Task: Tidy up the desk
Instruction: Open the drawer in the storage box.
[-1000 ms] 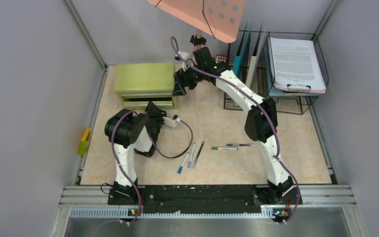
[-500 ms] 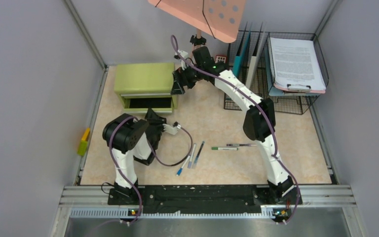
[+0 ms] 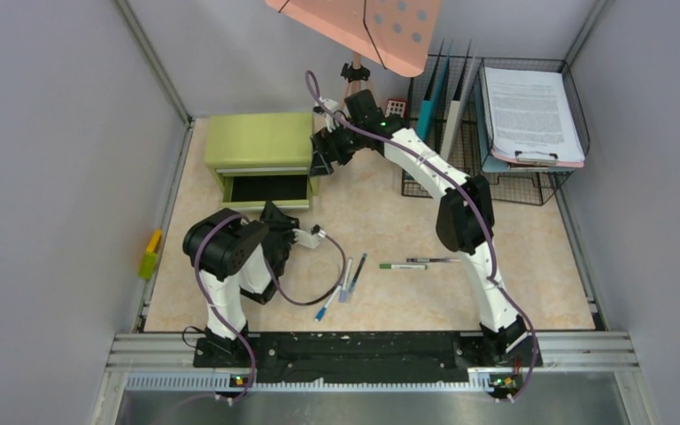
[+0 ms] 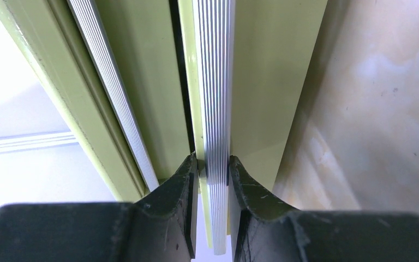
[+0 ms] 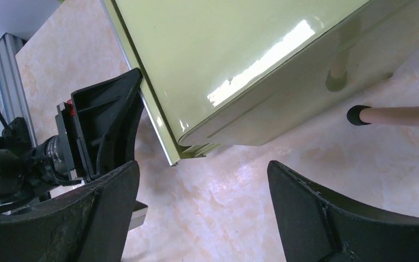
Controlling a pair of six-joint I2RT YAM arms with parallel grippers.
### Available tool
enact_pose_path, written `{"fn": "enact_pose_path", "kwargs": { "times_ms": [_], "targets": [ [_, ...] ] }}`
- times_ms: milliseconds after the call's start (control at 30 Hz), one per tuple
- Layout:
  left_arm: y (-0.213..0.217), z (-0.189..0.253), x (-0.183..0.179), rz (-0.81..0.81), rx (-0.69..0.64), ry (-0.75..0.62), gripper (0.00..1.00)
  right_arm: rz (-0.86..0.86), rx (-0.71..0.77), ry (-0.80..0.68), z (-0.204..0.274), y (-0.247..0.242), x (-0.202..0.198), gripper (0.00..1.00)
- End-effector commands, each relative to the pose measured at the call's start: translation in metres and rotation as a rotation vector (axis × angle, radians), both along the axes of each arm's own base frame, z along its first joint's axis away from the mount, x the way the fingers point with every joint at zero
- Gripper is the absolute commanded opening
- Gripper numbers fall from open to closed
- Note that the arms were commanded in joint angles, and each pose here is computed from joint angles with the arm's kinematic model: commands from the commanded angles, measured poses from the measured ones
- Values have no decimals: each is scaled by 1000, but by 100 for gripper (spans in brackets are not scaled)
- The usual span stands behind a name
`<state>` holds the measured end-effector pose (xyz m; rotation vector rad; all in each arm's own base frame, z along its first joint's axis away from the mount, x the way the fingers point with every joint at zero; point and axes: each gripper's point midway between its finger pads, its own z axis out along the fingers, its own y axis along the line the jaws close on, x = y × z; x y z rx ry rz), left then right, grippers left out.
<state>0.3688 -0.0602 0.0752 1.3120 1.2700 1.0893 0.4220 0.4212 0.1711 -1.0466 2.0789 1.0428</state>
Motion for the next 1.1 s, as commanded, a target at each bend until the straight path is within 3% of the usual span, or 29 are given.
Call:
{"fn": "enact_pose_path", "kwargs": {
  "times_ms": [0,167,267,567,700,800,900,1067],
  "targets": [
    [4,-6,-14,1,-39,18,27,5,25,-83,42,-2,-7,86],
    [6,-3,-21,-1,-39,14,52,-12,3,-96,47,-11,-11,86],
    [8,2,-23,9,-49,3,60,-27,-28,-113,49,-18,-12,86],
    [8,2,-31,13,-134,84,71,-42,-89,-133,54,-36,-20,86],
    [3,4,-34,34,-239,189,78,-30,-120,-126,51,-43,-27,86],
    [-1,31,-35,59,-386,215,86,-16,-166,-123,42,-55,-36,86],
    [6,40,-32,135,-459,230,86,2,-227,-126,28,-72,-49,86],
    [-4,33,-46,192,-600,422,85,23,-374,-112,-8,-115,-80,86]
  ]
}}
